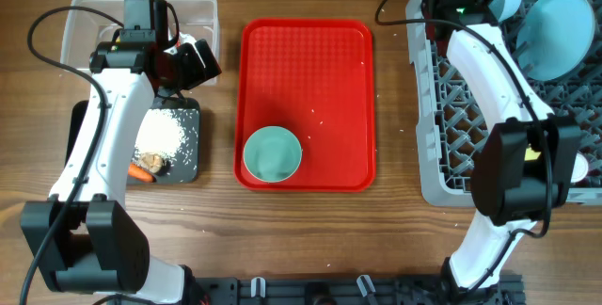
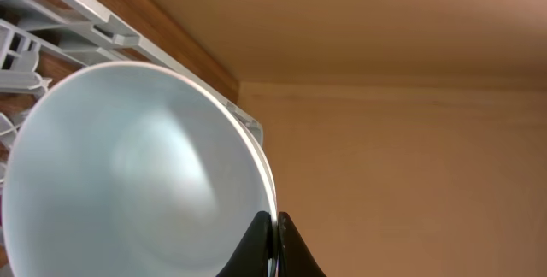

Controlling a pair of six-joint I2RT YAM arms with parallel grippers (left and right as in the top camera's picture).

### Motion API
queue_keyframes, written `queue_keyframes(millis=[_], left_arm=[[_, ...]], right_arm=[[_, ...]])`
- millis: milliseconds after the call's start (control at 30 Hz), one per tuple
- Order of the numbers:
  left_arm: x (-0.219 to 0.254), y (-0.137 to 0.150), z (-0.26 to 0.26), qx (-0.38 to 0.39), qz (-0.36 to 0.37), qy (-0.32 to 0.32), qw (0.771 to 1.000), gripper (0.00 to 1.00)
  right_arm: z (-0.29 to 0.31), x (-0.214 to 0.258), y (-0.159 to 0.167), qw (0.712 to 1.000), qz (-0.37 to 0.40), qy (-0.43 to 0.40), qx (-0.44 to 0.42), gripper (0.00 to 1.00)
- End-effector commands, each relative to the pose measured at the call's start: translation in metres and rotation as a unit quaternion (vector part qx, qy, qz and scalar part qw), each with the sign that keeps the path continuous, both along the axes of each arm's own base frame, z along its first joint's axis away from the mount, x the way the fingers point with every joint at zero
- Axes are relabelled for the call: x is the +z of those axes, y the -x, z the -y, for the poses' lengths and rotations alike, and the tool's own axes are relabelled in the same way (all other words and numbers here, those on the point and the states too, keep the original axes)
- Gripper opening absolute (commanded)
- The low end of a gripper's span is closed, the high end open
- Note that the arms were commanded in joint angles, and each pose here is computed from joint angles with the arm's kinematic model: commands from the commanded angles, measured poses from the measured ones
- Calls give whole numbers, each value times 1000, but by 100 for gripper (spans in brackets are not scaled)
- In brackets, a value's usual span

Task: Sort waste into correct bins and load items into the dishwasher rack
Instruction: 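Place the light-blue bowl in the dish rack with the right gripper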

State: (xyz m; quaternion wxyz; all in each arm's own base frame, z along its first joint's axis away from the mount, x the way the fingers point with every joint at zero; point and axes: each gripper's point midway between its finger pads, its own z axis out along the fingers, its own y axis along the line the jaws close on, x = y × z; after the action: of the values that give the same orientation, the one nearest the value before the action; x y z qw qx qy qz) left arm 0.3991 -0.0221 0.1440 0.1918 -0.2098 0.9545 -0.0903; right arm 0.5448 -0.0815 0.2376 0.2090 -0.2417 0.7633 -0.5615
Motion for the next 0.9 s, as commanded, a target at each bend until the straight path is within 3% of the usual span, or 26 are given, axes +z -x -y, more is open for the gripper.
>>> queue_keyframes(millis=[0,533,700,767,867], left_arm=[[5,0,2,-3,6,5,1000,100],[5,0,2,-3,6,5,1000,100],[5,0,2,-3,6,5,1000,100],[5,0,2,-3,6,5,1000,100],[5,0,2,-3,6,5,1000,100]], right_arm=[[-5,-22,-8,999,-30,10,12,4],[-41,-63,-16,994,-87,-6,71,5],[-54,-70,-11,990,-110,-3,83,66],[-64,-70,-12,990,-111,-2,92,76],[-77,-70,-12,989,-110,0,103,82]])
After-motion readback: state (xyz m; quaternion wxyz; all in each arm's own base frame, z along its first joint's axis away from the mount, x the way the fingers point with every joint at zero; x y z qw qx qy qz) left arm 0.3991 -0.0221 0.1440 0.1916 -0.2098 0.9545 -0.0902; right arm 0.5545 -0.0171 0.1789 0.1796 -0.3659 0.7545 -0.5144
